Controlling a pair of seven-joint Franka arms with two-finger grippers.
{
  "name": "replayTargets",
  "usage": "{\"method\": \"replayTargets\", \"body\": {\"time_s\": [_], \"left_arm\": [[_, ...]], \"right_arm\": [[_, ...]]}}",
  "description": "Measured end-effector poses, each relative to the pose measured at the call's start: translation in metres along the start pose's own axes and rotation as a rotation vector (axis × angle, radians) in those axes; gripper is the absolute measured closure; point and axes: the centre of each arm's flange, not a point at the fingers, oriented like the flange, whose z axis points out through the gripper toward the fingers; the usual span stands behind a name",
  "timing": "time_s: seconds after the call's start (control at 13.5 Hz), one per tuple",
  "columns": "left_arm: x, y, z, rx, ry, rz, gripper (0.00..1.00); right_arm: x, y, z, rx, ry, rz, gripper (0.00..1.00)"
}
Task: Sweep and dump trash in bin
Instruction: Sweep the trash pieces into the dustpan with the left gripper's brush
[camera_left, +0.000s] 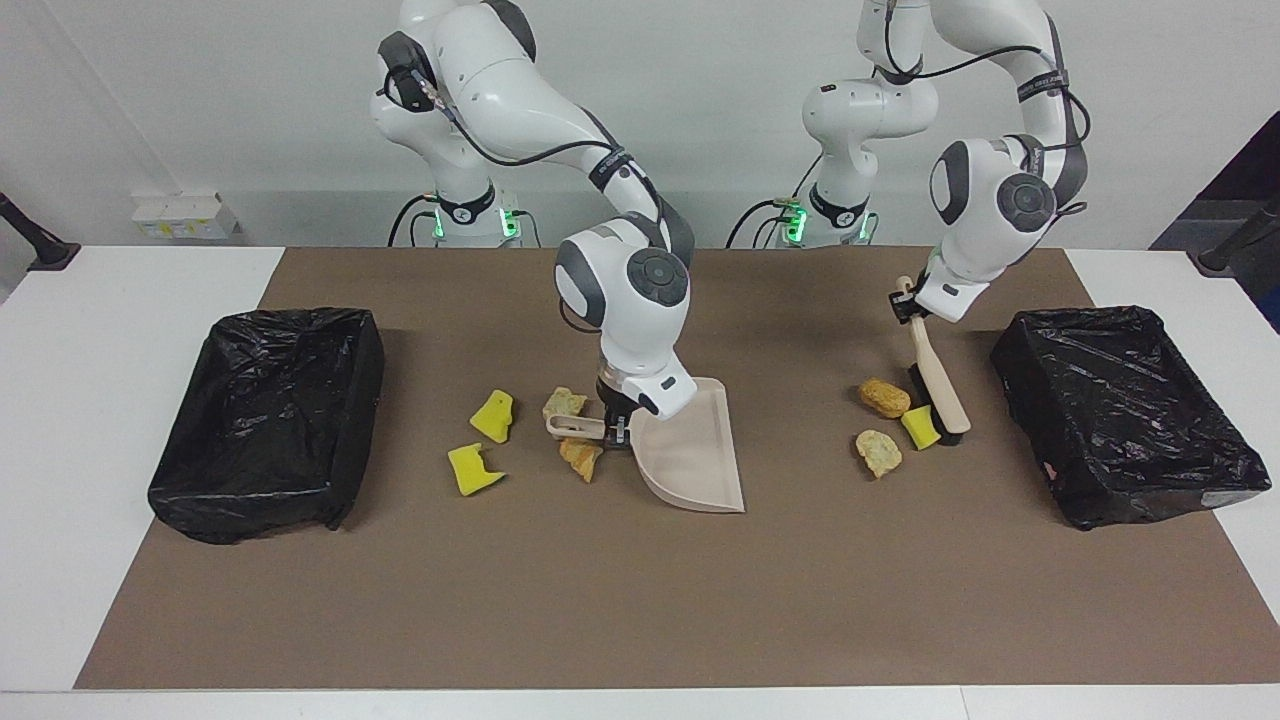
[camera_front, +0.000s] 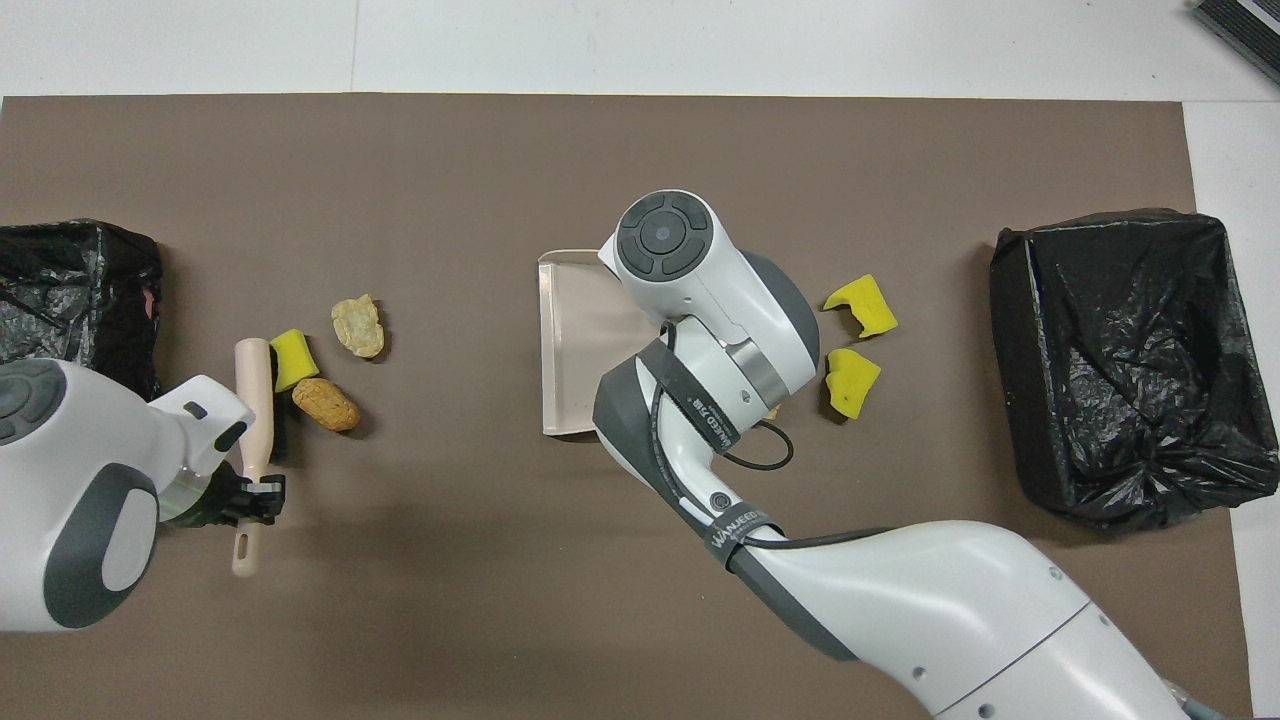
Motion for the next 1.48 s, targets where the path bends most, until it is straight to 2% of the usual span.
{"method": "replayTargets", "body": {"time_s": [0.22, 0.44, 0.59, 0.74, 0.89, 1.18, 1.33, 1.48], "left_arm": [[-0.006, 0.06, 0.009, -0.018, 0.045, 0.001, 0.74], [-0.012, 0.115, 0.018, -0.08, 0.072, 0.024, 0.74], [-0.016, 0.136, 0.018, -0.128, 0.066, 0.029, 0.74], [-0.02, 0.166, 0.012, -0.196, 0.063, 0.035, 0.74], [-0.027, 0.205, 0.003, -0.249, 0.087, 0.034, 0.74], [-0.038, 0.264, -0.019, -0.282, 0.123, 0.058, 0.74], [-0.036, 0.267, -0.023, -0.275, 0.099, 0.064, 0.74], [-0.034, 0.257, -0.035, -0.254, 0.04, 0.065, 0.74]], "right_arm": [[0.0, 0.0, 0.0, 0.0, 0.0, 0.0, 0.68], [0.0, 0.0, 0.0, 0.0, 0.0, 0.0, 0.68], [0.0, 0.0, 0.0, 0.0, 0.0, 0.001, 0.68], [0.0, 0.0, 0.0, 0.001, 0.001, 0.002, 0.68], [0.0, 0.0, 0.0, 0.001, 0.001, 0.003, 0.68], [-0.001, 0.0, 0.0, 0.005, 0.007, 0.013, 0.68], [-0.001, 0.0, 0.0, 0.007, 0.009, 0.019, 0.68], [-0.001, 0.0, 0.0, 0.008, 0.01, 0.022, 0.68]]}}
